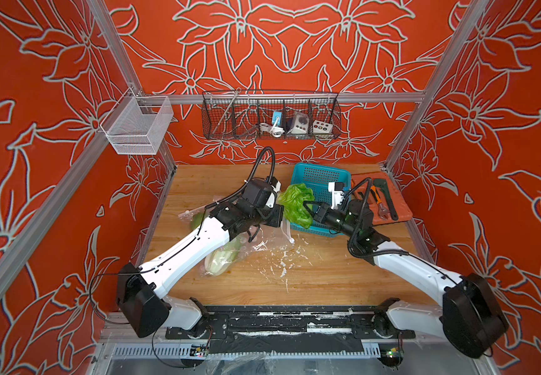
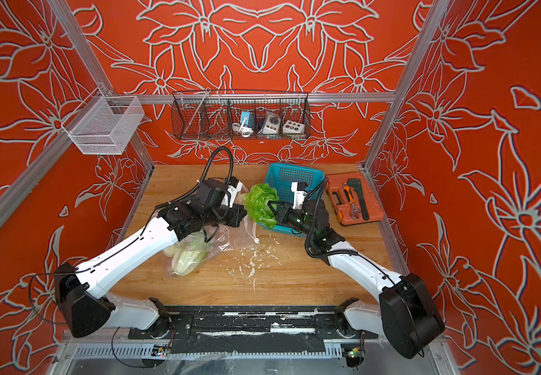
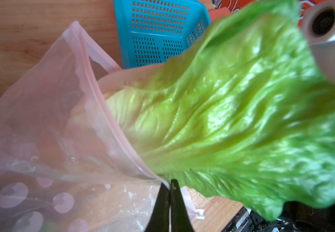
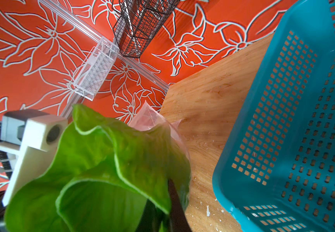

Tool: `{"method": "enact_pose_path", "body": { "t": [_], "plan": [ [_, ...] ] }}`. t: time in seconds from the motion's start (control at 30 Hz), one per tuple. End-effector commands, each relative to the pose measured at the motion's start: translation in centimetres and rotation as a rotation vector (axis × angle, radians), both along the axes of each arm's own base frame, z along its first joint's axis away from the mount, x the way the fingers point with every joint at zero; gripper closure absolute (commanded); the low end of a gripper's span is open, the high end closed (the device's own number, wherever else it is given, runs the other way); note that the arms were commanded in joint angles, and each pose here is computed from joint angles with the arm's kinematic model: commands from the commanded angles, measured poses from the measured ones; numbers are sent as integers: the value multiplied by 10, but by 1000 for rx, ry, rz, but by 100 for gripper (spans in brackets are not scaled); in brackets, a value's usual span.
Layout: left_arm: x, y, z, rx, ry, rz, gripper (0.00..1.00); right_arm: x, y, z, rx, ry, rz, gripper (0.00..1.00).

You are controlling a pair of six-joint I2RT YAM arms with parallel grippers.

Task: Put the chinese cabbages into a zipper bag and zip it
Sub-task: Pick up the zipper food storage bag at the center of the board, then place the Chinese cabbage in the zipper food storage bag.

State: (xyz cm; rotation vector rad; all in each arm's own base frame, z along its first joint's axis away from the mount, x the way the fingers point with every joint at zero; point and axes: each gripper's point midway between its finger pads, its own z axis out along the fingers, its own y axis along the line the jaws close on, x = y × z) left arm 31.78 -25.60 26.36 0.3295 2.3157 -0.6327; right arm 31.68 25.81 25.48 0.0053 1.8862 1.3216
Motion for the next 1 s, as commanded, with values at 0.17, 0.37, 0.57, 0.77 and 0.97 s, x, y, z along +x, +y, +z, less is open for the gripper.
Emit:
{"method": "enact_pose_path", "body": {
  "t": [0.17, 0.37, 0.57, 0.77, 0.97],
  "plan": [
    [4, -18, 65, -102, -120, -85, 100, -8, 2, 23, 69, -44, 22, 100],
    [-6, -47, 79, -210, -111, -195, 100, -9, 9, 44, 106, -63, 52, 100],
    [-9, -59, 78, -248, -94, -250, 100, -9, 20, 49, 63, -75, 75, 100],
    [-28, -69, 85, -353, -58, -333, 100, 20, 13, 18, -113, 40, -52, 100],
    [-36, -70, 89, -438, -45, -374, 100, 28, 13, 14, -208, 102, -99, 98]
  ]
}}
